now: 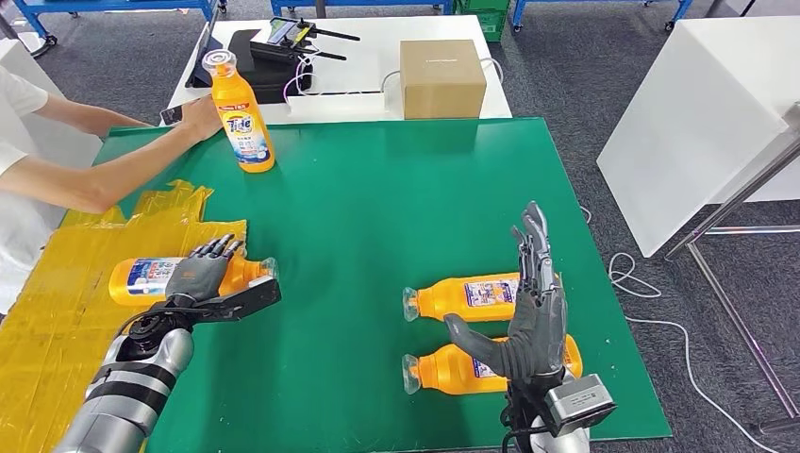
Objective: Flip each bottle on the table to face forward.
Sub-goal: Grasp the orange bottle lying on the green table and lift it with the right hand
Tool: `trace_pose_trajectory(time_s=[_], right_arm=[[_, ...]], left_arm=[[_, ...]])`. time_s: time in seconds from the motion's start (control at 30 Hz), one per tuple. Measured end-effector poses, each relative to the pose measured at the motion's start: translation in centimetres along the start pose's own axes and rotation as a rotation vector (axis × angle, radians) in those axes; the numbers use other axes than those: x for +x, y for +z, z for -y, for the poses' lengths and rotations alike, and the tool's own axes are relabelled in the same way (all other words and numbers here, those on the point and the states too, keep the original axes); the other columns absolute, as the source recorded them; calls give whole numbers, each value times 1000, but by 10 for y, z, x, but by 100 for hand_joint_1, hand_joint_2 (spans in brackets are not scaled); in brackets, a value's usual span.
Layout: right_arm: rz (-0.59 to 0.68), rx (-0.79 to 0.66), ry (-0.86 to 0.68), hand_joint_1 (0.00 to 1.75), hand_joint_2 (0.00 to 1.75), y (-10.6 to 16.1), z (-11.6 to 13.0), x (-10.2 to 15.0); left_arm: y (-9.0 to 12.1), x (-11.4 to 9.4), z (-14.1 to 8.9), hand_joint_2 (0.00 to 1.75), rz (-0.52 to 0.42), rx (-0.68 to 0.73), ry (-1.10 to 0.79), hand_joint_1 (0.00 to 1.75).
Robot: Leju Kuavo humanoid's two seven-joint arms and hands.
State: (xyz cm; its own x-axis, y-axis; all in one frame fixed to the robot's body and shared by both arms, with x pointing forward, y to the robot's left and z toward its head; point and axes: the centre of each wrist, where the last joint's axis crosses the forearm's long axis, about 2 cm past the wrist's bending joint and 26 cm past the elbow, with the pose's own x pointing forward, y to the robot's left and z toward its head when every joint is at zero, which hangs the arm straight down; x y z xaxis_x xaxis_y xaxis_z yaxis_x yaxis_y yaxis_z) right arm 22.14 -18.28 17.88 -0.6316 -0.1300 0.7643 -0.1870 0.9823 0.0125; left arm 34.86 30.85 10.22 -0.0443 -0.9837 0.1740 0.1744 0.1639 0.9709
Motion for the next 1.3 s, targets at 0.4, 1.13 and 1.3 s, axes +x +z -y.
trace_pose_trajectory(time_s=[0.4,1.13,1.3], right_arm=[[-9,-1,7,0,175,2,2,-3],[-98,74,610,0,175,15,17,-4],[-148,133,800,0,175,20,29,-4]], left_arm=[[12,-1,0,0,114,-12,250,0],[104,43,-21,175,527,275,1024,0],[123,57,-14,175,528,268,1138,0]])
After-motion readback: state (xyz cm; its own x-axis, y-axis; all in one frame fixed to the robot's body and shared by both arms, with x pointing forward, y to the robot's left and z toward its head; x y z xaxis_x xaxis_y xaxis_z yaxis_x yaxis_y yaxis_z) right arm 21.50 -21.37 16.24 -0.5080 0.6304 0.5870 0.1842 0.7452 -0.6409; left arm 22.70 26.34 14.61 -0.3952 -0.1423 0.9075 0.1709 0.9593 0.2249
